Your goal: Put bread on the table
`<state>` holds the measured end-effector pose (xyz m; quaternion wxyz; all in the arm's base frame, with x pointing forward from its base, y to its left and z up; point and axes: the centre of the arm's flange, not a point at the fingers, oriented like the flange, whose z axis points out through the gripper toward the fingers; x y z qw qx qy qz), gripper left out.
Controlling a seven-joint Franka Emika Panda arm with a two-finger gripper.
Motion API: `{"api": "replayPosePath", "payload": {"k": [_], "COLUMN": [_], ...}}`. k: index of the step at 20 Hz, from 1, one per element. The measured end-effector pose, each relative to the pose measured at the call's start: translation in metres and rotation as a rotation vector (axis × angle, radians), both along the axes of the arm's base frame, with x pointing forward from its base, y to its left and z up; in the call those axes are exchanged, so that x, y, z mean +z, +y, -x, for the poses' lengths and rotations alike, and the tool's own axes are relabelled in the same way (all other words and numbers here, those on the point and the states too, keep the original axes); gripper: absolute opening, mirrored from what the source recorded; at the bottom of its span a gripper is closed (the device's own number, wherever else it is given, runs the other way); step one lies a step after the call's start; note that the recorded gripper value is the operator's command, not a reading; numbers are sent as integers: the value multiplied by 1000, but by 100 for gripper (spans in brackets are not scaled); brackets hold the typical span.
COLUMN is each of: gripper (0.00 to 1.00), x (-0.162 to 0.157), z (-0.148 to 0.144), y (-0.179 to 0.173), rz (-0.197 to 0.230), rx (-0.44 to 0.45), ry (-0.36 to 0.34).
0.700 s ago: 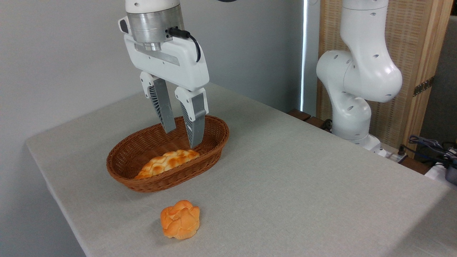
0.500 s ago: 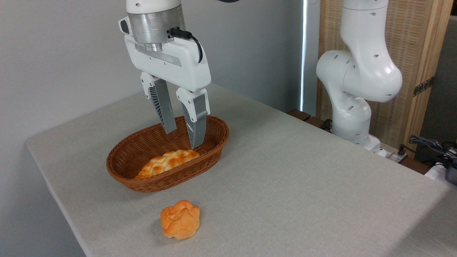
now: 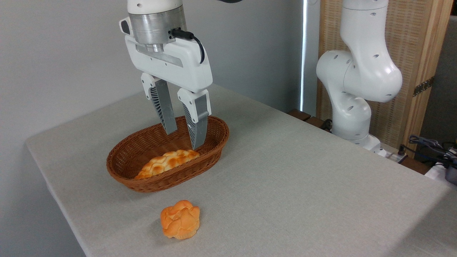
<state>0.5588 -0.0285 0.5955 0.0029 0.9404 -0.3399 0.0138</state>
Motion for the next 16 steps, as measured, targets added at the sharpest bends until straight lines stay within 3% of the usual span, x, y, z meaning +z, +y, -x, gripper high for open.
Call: {"api": "replayPosePath", "payload": {"k": [16], "gripper": [100], "x": [-5], "z": [0], "y": [-9], "rz": [7], "rx": [-14], "ry": [9]}}
